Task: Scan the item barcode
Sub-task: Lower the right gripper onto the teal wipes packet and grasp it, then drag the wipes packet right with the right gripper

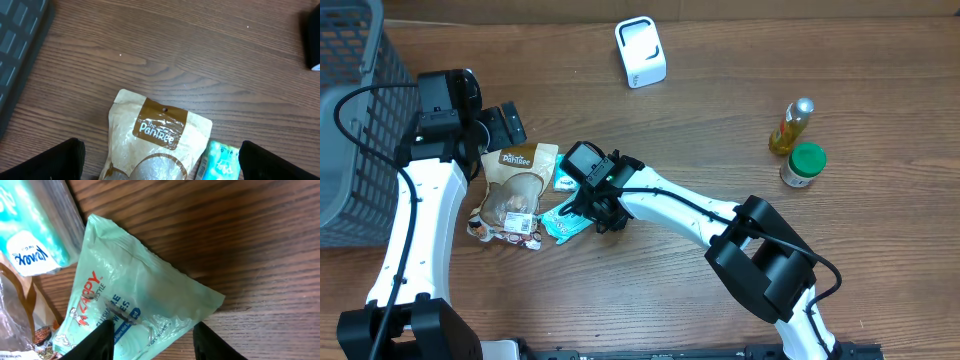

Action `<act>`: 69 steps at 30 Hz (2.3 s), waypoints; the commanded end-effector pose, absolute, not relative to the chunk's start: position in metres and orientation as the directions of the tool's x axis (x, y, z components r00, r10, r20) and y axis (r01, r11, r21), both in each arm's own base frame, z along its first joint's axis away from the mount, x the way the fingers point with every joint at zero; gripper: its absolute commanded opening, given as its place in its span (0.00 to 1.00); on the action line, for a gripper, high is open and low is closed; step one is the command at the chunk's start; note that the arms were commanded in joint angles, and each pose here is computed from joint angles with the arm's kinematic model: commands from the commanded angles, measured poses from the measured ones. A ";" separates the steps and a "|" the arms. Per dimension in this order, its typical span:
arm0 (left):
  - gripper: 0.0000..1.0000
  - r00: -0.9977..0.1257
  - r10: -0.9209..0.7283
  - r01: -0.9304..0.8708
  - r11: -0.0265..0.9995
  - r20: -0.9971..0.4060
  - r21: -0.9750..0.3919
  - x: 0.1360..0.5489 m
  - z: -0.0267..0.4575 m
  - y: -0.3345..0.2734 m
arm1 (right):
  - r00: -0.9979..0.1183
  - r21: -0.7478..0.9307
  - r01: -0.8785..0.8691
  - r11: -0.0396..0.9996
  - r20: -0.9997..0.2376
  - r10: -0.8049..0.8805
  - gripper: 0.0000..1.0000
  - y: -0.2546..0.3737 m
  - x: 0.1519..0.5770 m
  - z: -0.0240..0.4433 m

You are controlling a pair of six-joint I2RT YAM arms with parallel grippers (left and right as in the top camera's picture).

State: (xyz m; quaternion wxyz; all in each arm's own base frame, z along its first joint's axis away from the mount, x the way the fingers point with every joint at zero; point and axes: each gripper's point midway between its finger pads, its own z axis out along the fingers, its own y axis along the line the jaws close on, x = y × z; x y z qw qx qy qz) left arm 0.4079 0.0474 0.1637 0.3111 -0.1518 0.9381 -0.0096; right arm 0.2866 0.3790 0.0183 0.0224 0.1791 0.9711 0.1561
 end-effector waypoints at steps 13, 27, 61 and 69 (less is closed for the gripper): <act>1.00 -0.760 -0.285 -0.271 0.956 -0.584 -0.114 0.410 0.165 0.046 | -0.903 0.232 0.408 0.883 -0.040 0.427 0.41 0.356 0.290 0.005; 1.00 -0.760 -0.285 -0.271 0.956 -0.584 -0.114 0.410 0.165 0.046 | -0.931 0.212 0.360 0.909 0.025 0.363 0.38 0.317 0.313 0.005; 1.00 -0.760 -0.285 -0.271 0.956 -0.584 -0.114 0.410 0.165 0.046 | -0.976 0.408 0.219 0.886 0.102 0.194 0.49 0.279 0.349 0.047; 1.00 -0.760 -0.285 -0.271 0.956 -0.584 -0.114 0.410 0.165 0.046 | -0.979 0.405 0.203 0.892 0.110 0.173 0.59 0.286 0.341 0.046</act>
